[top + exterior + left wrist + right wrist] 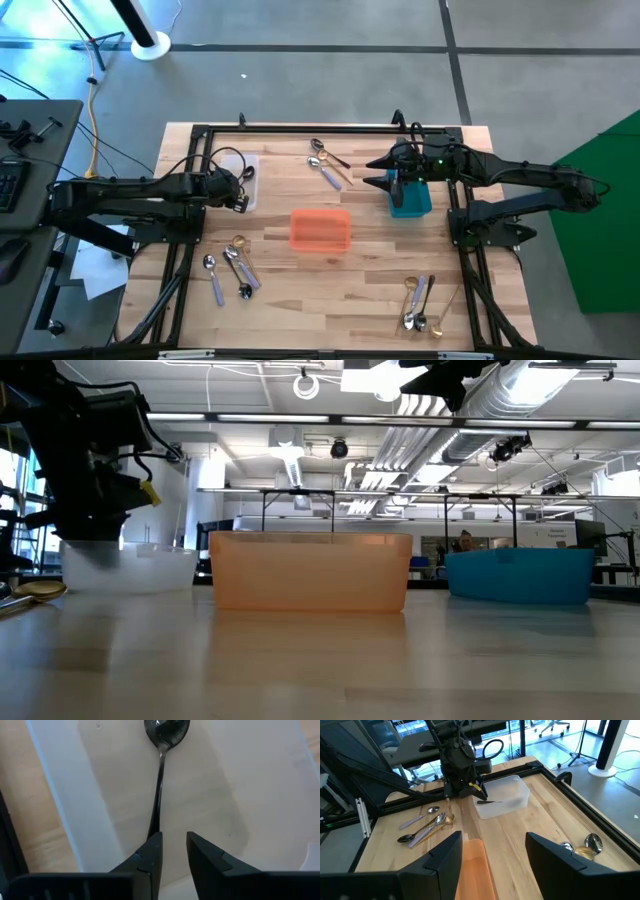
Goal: Sort silverware by color (type)
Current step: Put the right black spoon into the white bin
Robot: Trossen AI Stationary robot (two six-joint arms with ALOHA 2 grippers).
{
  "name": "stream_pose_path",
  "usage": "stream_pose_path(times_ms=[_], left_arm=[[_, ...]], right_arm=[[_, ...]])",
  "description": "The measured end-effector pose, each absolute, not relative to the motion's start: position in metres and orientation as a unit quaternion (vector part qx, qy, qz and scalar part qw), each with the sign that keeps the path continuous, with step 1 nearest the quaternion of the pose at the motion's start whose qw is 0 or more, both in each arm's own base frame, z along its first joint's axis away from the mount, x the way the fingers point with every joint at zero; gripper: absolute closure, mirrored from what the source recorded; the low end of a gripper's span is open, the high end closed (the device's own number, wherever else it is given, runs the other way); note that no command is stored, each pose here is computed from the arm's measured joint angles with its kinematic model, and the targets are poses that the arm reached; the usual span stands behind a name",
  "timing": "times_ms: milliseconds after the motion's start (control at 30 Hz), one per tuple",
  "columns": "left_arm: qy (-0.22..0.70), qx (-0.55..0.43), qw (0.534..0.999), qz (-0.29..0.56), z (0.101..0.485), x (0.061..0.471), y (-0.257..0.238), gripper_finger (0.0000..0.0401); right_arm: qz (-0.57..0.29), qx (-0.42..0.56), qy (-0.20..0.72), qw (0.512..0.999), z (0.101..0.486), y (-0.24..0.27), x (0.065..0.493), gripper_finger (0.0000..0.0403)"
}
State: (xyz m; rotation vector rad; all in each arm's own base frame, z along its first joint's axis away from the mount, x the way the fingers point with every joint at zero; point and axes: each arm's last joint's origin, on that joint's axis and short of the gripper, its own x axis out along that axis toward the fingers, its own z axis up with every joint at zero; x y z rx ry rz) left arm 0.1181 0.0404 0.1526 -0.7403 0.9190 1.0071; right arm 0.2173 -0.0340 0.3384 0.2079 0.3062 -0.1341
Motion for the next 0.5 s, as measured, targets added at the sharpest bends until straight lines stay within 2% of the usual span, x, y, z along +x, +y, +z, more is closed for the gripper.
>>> stream_pose_path(times_ms=[267,500], left_arm=[[0.415,-0.333,0.714,0.455,0.1527,0.1182,0.0405,0.0269],[0.415,-0.333,0.714,0.455,0.1527,0.1182,0.0405,0.0256]], right_arm=[[-0.067,0.103,0.152,0.981,0.3385,-0.0341,0.2172,0.0202],[-0.067,0.103,0.152,0.981,0.3385,-0.0341,0.2172,0.0202]])
